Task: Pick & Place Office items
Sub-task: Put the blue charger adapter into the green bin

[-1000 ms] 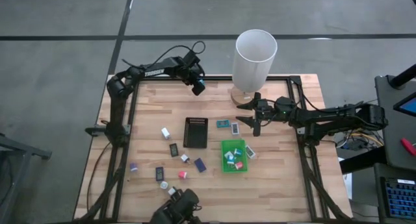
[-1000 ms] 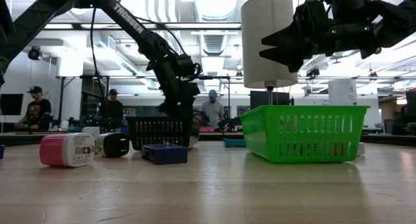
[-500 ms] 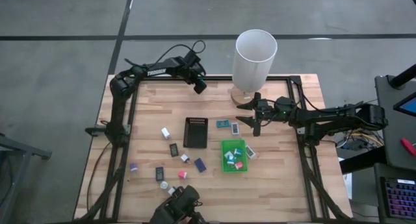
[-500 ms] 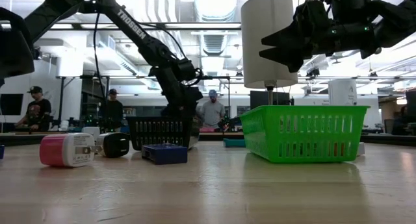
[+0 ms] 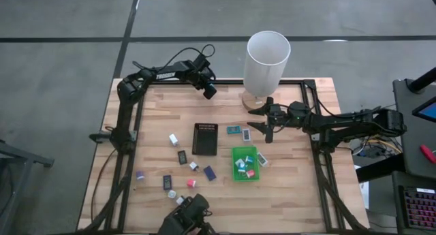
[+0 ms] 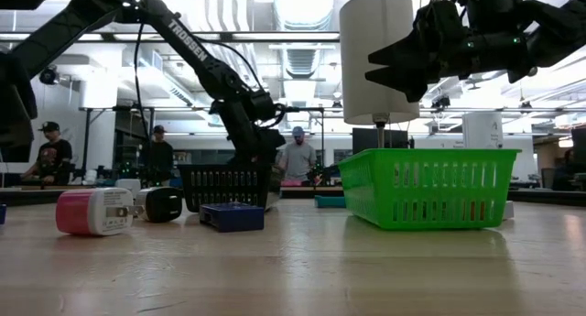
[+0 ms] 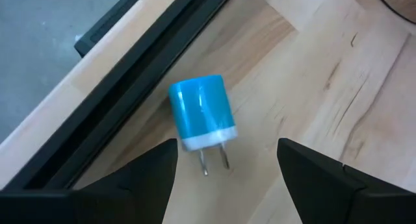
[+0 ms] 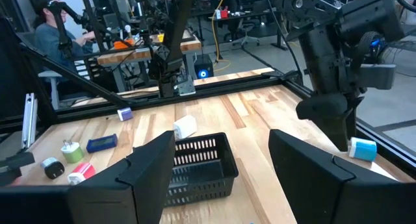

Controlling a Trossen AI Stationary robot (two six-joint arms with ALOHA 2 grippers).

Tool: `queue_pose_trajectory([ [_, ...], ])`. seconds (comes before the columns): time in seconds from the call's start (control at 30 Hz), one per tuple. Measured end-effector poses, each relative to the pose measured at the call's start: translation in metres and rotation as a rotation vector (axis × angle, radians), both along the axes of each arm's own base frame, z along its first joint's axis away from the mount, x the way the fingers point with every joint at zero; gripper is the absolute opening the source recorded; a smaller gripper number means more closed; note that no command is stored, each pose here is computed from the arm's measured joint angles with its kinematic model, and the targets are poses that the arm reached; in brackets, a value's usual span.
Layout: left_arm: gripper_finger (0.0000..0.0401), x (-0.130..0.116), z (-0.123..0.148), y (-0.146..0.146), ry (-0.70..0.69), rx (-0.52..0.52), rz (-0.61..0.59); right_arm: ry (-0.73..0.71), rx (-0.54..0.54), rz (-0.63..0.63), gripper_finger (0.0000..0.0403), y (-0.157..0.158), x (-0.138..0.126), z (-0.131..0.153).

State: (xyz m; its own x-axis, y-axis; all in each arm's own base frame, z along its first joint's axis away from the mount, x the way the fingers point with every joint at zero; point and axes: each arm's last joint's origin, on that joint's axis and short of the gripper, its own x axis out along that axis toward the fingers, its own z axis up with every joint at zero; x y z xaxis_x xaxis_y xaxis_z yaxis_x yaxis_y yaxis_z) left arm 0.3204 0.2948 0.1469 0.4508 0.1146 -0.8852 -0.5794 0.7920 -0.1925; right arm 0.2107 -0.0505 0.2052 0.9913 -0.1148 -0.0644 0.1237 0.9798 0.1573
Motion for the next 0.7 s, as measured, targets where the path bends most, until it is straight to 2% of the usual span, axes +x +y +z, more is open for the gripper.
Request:
queue_pose_trajectory([
  [0.5,0.0262,-0.0042,0.0005,0.0051,-0.004,-0.022,0.072,0.0,0.0,0.0,0.0251,0.0,0.0,0.0],
  [0.7,0.0242,-0.0056,0.0006,0.0065,-0.003,-0.026,0.082,0.0,0.0,0.0,0.0244,0.0,0.0,0.0],
])
